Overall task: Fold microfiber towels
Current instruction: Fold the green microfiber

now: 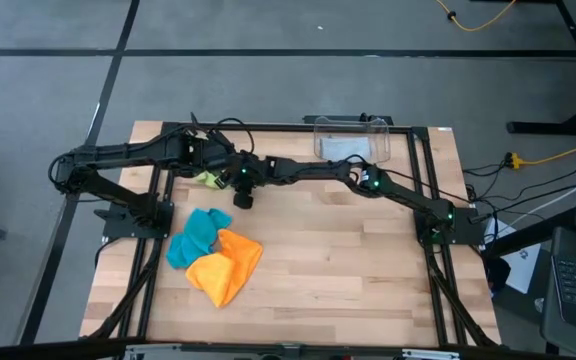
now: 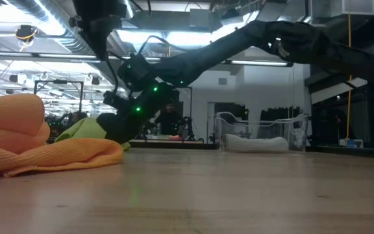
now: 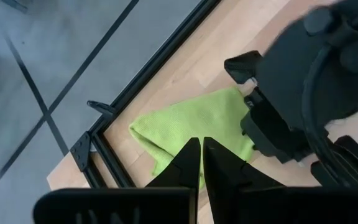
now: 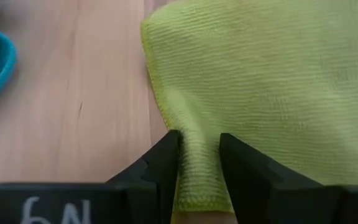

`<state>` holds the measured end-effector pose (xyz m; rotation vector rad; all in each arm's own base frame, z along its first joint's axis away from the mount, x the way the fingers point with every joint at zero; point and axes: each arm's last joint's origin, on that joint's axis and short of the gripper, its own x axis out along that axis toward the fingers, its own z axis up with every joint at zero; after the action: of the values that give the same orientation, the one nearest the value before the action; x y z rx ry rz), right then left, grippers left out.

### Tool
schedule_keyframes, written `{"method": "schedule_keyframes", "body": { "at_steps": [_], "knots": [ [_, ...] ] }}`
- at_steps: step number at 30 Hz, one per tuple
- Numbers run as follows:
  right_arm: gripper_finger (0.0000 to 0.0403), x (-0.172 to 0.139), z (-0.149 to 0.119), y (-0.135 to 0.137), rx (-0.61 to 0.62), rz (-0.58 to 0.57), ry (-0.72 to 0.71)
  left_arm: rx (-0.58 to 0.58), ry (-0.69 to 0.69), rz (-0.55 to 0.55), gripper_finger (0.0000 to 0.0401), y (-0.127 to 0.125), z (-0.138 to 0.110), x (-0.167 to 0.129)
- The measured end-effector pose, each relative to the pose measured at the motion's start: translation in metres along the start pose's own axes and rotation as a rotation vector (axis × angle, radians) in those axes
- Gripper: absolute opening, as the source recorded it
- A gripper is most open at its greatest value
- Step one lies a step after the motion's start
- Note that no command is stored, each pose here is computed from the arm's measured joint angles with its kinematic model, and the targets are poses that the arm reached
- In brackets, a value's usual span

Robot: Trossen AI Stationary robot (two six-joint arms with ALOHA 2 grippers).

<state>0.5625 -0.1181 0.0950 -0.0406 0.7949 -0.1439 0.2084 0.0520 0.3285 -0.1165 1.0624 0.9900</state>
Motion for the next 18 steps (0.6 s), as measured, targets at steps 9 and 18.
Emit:
{"method": "schedule_keyframes", "body": {
  "at_steps": [9,18],
  "knots": [
    [0.0011,-0.005,-0.011,-0.001,0.022,0.038,0.144,-0.047,-0.001,-0.001,0.0014,0.000,0.000,0.000],
    [0.0004,-0.077,-0.003,0.021,-0.193,0.055,0.496,-0.048,-0.001,-0.003,0.0014,0.000,0.000,0.000]
  ]
}}
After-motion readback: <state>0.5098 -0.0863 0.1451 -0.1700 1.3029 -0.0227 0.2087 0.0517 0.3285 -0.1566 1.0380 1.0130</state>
